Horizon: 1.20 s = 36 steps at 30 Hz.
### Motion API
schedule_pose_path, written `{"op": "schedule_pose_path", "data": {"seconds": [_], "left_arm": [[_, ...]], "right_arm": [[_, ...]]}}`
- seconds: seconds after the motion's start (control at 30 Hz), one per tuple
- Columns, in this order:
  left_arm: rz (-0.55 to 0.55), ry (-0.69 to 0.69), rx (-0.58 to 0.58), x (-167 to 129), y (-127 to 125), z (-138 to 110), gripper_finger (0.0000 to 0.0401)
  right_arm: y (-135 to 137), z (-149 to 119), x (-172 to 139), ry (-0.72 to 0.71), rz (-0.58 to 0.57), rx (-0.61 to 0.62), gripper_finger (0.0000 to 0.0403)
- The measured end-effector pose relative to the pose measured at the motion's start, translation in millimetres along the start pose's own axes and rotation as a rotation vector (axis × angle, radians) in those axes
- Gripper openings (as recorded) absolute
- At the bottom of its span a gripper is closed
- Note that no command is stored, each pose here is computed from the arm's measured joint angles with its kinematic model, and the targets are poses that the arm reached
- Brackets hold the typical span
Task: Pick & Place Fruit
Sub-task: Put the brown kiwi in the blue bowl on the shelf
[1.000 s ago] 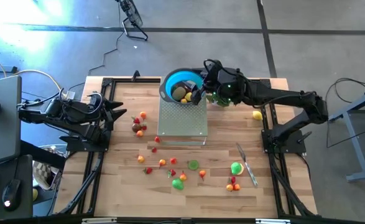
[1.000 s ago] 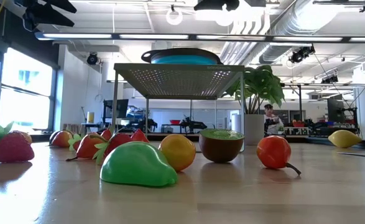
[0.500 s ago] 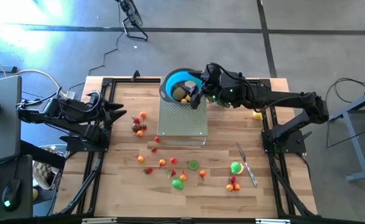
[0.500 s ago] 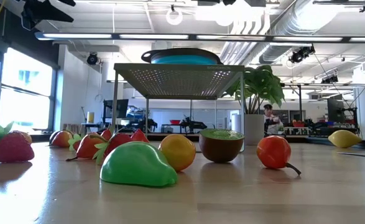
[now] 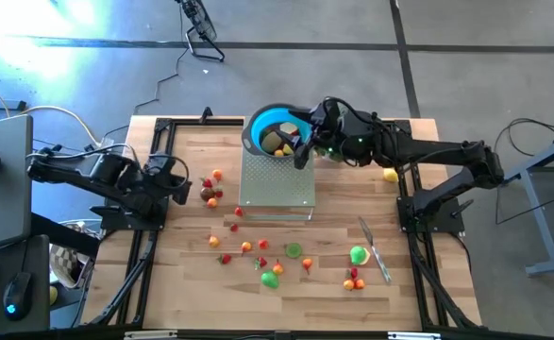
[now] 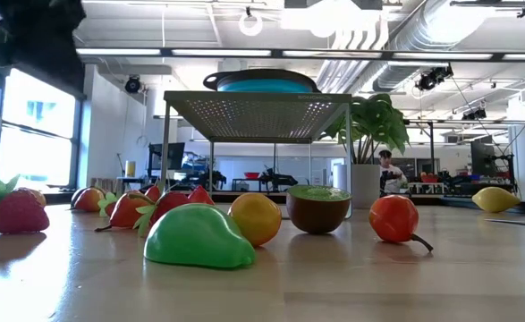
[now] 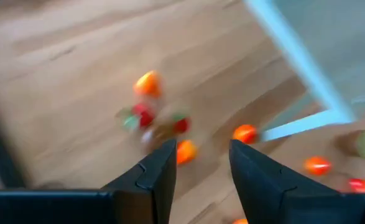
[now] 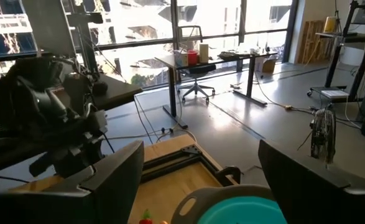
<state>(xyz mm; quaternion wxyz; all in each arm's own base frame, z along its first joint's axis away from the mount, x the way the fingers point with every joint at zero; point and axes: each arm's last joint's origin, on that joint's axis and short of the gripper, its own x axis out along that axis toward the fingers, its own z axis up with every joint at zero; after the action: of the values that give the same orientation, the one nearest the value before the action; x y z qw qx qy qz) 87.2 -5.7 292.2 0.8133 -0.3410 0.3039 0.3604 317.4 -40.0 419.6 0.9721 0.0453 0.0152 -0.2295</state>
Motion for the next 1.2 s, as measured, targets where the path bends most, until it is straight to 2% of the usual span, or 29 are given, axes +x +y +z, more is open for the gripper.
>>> {"op": "schedule_pose_path", "data": {"seconds": [0.1,0.2,0.6,0.83,1.07,1.2], "left_arm": [[0.099,0.017,-0.052,4.5,1.8,-3.0,0.0138],[0.147,-0.006,-0.085,10.0,-3.1,-3.4,0.0138],[0.278,0.042,-0.011,33.7,-23.8,-10.2,0.0138],[0.273,0.119,-0.019,38.3,-27.9,-13.8,0.0138],[0.110,0.109,-0.007,56.9,-37.5,-22.2,0.0138],[0.138,0.116,0.008,68.1,-30.9,-24.6,0.0138]], "right_arm": [[-0.9,0.4,-0.1,-0.001,-0.003,0.000,0.0309],[-3.7,0.6,0.9,-0.001,-0.012,-0.006,0.0309],[-10.4,1.3,3.0,-0.003,-0.034,-0.016,0.0309],[-10.5,1.3,3.1,-0.003,-0.034,-0.017,0.0309],[-10.5,1.6,3.0,-0.004,-0.034,-0.017,0.0309],[-10.4,2.4,3.0,-0.012,-0.033,-0.014,0.0309]]}}
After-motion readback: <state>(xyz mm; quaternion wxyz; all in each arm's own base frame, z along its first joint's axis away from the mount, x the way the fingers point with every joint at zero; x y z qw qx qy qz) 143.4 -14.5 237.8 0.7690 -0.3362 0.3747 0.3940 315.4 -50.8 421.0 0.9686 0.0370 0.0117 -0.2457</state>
